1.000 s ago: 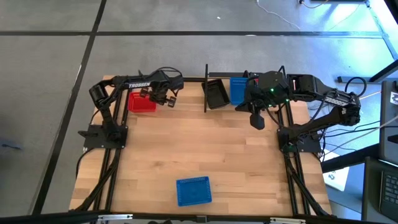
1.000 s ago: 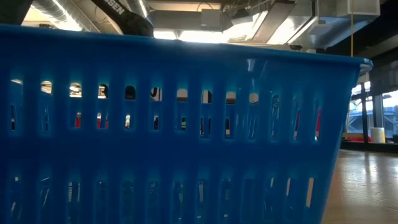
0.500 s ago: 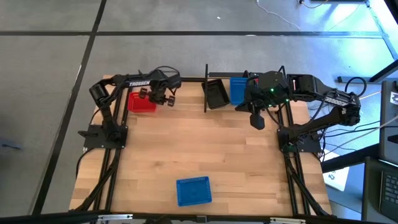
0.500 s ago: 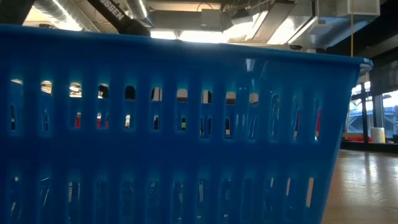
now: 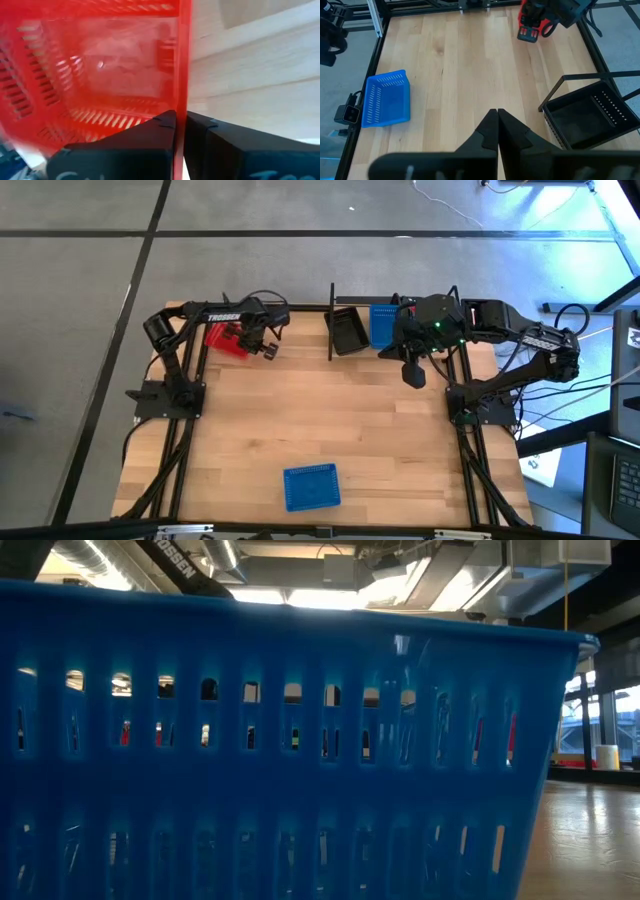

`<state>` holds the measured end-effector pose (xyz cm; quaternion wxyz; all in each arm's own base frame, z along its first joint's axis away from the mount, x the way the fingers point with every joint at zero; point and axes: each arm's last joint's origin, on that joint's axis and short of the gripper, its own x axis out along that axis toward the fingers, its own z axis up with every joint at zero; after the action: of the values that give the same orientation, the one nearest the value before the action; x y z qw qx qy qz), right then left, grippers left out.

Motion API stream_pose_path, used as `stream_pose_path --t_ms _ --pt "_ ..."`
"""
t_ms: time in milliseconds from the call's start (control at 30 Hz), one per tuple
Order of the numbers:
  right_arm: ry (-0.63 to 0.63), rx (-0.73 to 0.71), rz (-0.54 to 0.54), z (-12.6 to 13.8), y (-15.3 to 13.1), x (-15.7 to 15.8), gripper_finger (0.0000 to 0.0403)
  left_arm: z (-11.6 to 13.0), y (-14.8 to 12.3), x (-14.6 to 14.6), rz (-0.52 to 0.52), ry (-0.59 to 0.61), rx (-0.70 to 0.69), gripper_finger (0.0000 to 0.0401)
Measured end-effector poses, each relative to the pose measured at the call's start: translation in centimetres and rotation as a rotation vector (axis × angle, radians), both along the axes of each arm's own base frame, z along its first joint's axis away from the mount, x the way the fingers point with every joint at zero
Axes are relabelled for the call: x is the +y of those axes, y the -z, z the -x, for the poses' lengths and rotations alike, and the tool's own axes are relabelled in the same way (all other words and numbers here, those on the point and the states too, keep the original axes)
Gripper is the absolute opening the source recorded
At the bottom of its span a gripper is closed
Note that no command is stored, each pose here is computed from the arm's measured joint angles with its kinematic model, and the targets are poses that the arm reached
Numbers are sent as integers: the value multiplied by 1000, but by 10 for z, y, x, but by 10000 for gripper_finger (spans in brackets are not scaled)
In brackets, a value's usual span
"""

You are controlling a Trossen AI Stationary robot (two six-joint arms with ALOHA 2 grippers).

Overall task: Stack baskets on shelf by color
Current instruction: Stack the red bin on top of the other stacked red bin on the shelf

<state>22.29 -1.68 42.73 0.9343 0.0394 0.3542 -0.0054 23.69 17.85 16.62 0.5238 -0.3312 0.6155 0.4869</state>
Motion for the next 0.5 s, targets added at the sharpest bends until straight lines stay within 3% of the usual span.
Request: stream_pose_path --t_ms 267,500 --pt "0 -5 1 2 -1 0 0 -22 -30 -27 -21 273 -60 1" --pt "1 -35 4 12 -7 1 0 -50 -66 -91 41 769 -145 1"
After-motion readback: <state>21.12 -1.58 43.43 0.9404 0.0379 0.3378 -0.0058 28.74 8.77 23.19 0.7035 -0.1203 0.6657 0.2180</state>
